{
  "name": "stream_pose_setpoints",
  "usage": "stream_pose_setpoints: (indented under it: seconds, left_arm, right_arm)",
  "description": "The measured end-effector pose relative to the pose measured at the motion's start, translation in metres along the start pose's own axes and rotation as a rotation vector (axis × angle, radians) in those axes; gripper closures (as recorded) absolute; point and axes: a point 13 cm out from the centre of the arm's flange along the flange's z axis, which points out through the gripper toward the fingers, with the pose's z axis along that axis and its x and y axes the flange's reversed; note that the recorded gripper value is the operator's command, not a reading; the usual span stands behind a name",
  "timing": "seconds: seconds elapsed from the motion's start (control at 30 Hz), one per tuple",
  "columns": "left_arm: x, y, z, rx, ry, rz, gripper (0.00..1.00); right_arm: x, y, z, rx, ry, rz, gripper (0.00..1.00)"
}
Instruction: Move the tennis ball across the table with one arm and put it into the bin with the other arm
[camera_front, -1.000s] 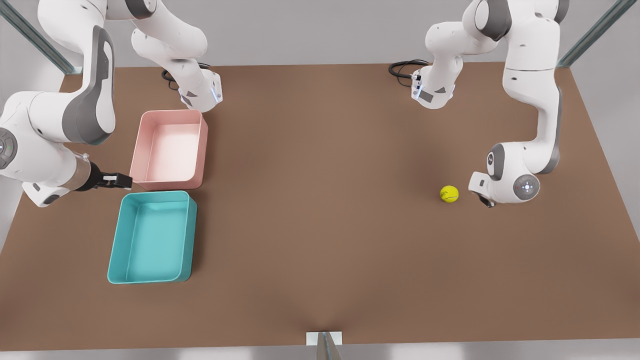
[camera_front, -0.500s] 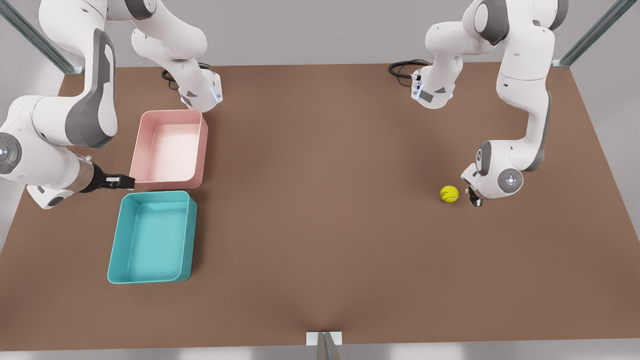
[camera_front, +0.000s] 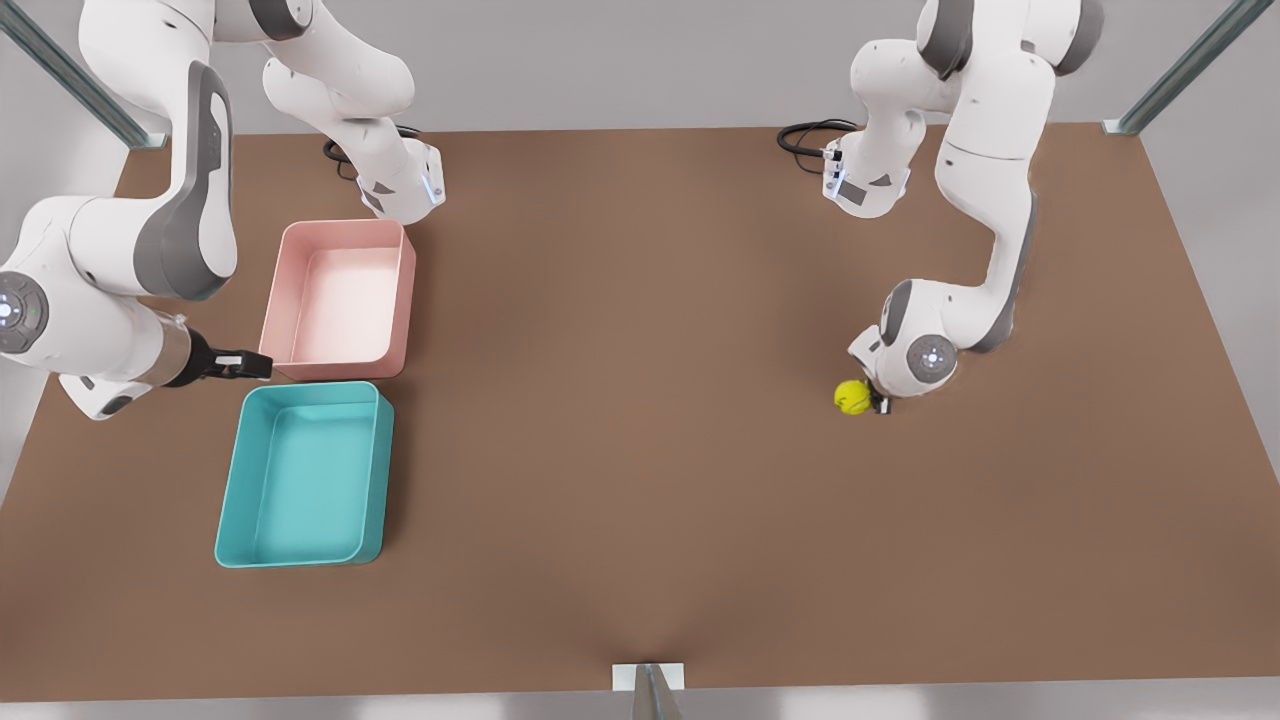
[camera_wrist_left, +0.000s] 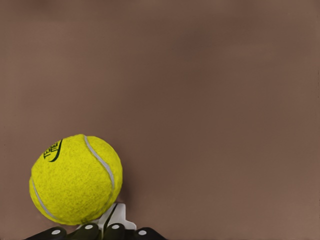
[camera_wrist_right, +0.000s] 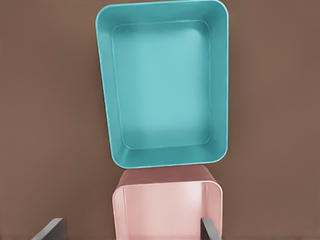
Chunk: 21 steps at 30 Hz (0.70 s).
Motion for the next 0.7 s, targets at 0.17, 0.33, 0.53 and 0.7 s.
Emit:
stream_pose_setpoints:
  seconds: [0.17, 0.33, 0.53, 0.7]
  left_arm:
    - [-0.058, 0.009, -0.044, 0.054, -0.212, -0.280, 0.79]
    - [0.022, 0.082, -0.205, -0.098, -0.180, -0.491, 0.00]
    - [0.109, 0.033, -0.382, -0.066, -0.212, -0.913, 0.00]
    - [0.116, 0.001, -0.369, 0.069, -0.124, -1.113, 0.00]
  right_arm:
    - [0.000, 0.000, 0.000, -0.004, -0.001, 0.001, 0.00]
    - [-0.002, 0.001, 0.003, -0.010, 0.003, 0.002, 0.00]
    - [-0.063, 0.085, 0.075, -0.019, 0.023, -0.099, 0.00]
    - [-0.104, 0.122, 0.118, -0.034, -0.037, -0.116, 0.00]
